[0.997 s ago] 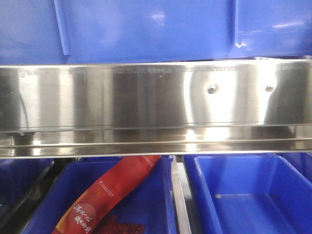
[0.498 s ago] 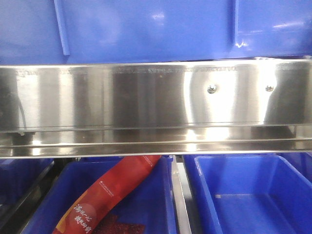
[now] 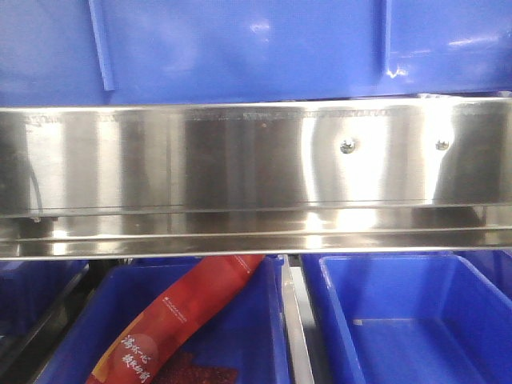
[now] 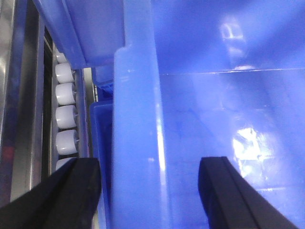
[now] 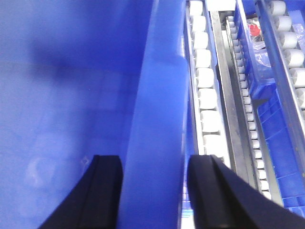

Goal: Move blue bin to conveyor side
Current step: 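Close both grippers on opposite side walls of the blue bin, then lift the gripped blue bin and pull it out of the shelf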

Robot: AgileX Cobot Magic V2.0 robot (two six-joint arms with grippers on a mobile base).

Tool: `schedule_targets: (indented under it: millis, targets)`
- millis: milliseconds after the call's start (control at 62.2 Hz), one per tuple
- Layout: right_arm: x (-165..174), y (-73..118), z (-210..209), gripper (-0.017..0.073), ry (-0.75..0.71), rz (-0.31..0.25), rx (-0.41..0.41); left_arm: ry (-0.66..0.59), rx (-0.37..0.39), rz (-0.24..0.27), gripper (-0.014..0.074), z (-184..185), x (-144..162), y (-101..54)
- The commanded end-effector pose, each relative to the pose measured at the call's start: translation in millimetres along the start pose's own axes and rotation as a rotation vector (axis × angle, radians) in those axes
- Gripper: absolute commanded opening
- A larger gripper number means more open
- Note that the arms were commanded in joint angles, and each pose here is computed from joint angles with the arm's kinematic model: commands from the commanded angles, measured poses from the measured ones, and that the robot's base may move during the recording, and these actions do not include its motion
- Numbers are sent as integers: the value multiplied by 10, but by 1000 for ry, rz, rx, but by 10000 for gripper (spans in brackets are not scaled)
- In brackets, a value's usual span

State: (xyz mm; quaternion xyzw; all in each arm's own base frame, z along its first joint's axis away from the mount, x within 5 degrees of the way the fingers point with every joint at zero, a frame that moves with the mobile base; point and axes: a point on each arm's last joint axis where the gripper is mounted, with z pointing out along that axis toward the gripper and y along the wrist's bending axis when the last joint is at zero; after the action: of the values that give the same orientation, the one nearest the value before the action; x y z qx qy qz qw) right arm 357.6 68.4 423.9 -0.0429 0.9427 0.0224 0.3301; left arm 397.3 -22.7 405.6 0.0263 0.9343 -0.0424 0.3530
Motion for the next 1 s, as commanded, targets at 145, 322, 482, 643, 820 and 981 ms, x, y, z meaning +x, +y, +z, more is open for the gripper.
schedule_targets:
  millis: [145, 322, 482, 643, 820, 981]
  targets:
    - [1, -16, -9, -78, 6, 6, 23, -17, 4, -9, 322, -40, -22, -11]
    - [1, -16, -9, -78, 6, 6, 23, -8, 14, -14, 90, -40, -13, -20]
    - [1, -16, -9, -78, 6, 6, 23, 4, 22, -17, -12, -40, -3, -27]
    - [-5, -17, -36, -80, -2, 6, 22, 2, 22, -19, -6, -50, -4, -28]
    - [-66, -18, -165, -80, -48, 9, 18, -32, 24, -22, -17, -217, -16, -48]
    - [-137, -19, -293, -81, -98, 13, 13, -78, 26, -32, -17, -455, -23, -64]
